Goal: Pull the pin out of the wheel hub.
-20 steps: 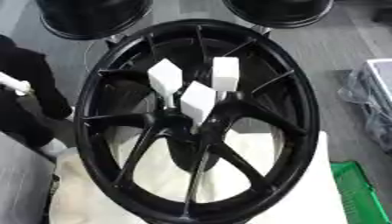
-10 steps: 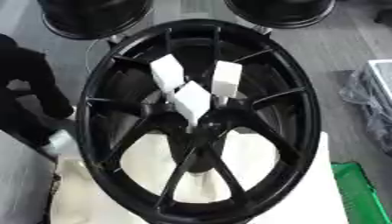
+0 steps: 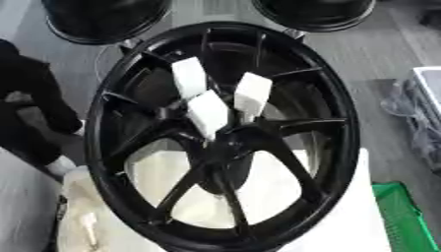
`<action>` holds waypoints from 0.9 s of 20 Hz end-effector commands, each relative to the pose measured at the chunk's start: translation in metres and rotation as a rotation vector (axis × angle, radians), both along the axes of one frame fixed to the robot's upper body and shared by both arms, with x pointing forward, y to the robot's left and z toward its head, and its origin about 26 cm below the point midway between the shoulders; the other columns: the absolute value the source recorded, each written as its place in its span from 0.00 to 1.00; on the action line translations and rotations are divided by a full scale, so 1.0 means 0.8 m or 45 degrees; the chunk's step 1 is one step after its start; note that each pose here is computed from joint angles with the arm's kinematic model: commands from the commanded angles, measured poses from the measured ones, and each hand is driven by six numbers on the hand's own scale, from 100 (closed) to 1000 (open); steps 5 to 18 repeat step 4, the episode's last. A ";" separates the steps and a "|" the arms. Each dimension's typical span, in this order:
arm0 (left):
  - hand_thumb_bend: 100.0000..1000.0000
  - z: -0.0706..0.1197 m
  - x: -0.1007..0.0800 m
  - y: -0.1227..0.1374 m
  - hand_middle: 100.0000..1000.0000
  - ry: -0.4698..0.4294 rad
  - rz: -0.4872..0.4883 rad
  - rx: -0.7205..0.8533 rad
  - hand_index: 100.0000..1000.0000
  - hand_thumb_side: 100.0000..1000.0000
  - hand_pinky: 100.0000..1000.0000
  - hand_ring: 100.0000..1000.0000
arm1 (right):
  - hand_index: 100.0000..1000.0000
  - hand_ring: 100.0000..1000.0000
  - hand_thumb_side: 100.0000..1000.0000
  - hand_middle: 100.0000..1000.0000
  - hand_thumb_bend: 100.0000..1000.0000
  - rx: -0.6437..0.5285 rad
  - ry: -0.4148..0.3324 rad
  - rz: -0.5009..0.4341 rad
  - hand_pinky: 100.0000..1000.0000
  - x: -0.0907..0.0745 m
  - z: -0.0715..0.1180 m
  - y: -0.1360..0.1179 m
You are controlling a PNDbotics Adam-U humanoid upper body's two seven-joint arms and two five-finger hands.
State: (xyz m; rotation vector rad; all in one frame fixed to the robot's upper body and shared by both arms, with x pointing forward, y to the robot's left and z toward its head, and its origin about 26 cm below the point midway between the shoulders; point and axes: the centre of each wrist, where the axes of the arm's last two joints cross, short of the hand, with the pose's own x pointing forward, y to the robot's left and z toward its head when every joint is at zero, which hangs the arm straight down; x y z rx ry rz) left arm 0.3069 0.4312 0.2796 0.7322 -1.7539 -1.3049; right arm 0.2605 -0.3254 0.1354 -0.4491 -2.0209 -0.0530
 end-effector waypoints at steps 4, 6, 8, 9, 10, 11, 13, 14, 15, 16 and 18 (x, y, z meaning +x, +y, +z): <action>0.00 -0.015 -0.008 -0.040 0.69 -0.171 -0.114 -0.616 0.78 0.53 0.59 0.73 | 0.78 0.80 0.61 0.67 0.00 -0.007 -0.038 0.004 0.70 -0.001 0.008 0.000; 0.00 -0.015 -0.008 -0.040 0.69 -0.171 -0.114 -0.616 0.78 0.53 0.59 0.73 | 0.78 0.80 0.61 0.67 0.00 -0.007 -0.038 0.004 0.70 -0.001 0.008 0.000; 0.00 -0.015 -0.008 -0.040 0.69 -0.171 -0.114 -0.616 0.78 0.53 0.59 0.73 | 0.78 0.80 0.61 0.67 0.00 -0.007 -0.038 0.004 0.70 -0.001 0.008 0.000; 0.00 -0.015 -0.008 -0.040 0.69 -0.171 -0.114 -0.616 0.78 0.53 0.59 0.73 | 0.78 0.80 0.61 0.67 0.00 -0.007 -0.038 0.004 0.70 -0.001 0.008 0.000; 0.00 -0.015 -0.008 -0.040 0.69 -0.171 -0.114 -0.616 0.78 0.53 0.59 0.73 | 0.78 0.80 0.61 0.67 0.00 -0.007 -0.038 0.004 0.70 -0.001 0.008 0.000; 0.00 -0.015 -0.008 -0.040 0.69 -0.171 -0.114 -0.616 0.78 0.53 0.59 0.73 | 0.78 0.80 0.61 0.67 0.00 -0.007 -0.038 0.004 0.70 -0.001 0.008 0.000; 0.00 -0.015 -0.008 -0.040 0.69 -0.171 -0.114 -0.616 0.78 0.53 0.59 0.73 | 0.78 0.80 0.61 0.67 0.00 -0.007 -0.038 0.004 0.70 -0.001 0.008 0.000; 0.00 -0.015 -0.008 -0.040 0.69 -0.171 -0.114 -0.616 0.78 0.53 0.59 0.73 | 0.78 0.80 0.61 0.67 0.00 -0.007 -0.038 0.004 0.70 -0.001 0.008 0.000; 0.00 -0.015 -0.008 -0.040 0.69 -0.171 -0.114 -0.616 0.78 0.53 0.59 0.73 | 0.78 0.80 0.61 0.67 0.00 -0.007 -0.038 0.004 0.70 -0.001 0.008 0.000; 0.00 -0.015 -0.008 -0.040 0.69 -0.171 -0.114 -0.616 0.78 0.53 0.59 0.73 | 0.78 0.80 0.61 0.67 0.00 -0.007 -0.038 0.004 0.70 -0.001 0.008 0.000; 0.00 -0.015 -0.008 -0.040 0.69 -0.171 -0.114 -0.616 0.78 0.53 0.59 0.73 | 0.78 0.80 0.61 0.67 0.00 -0.007 -0.038 0.004 0.70 -0.001 0.008 0.000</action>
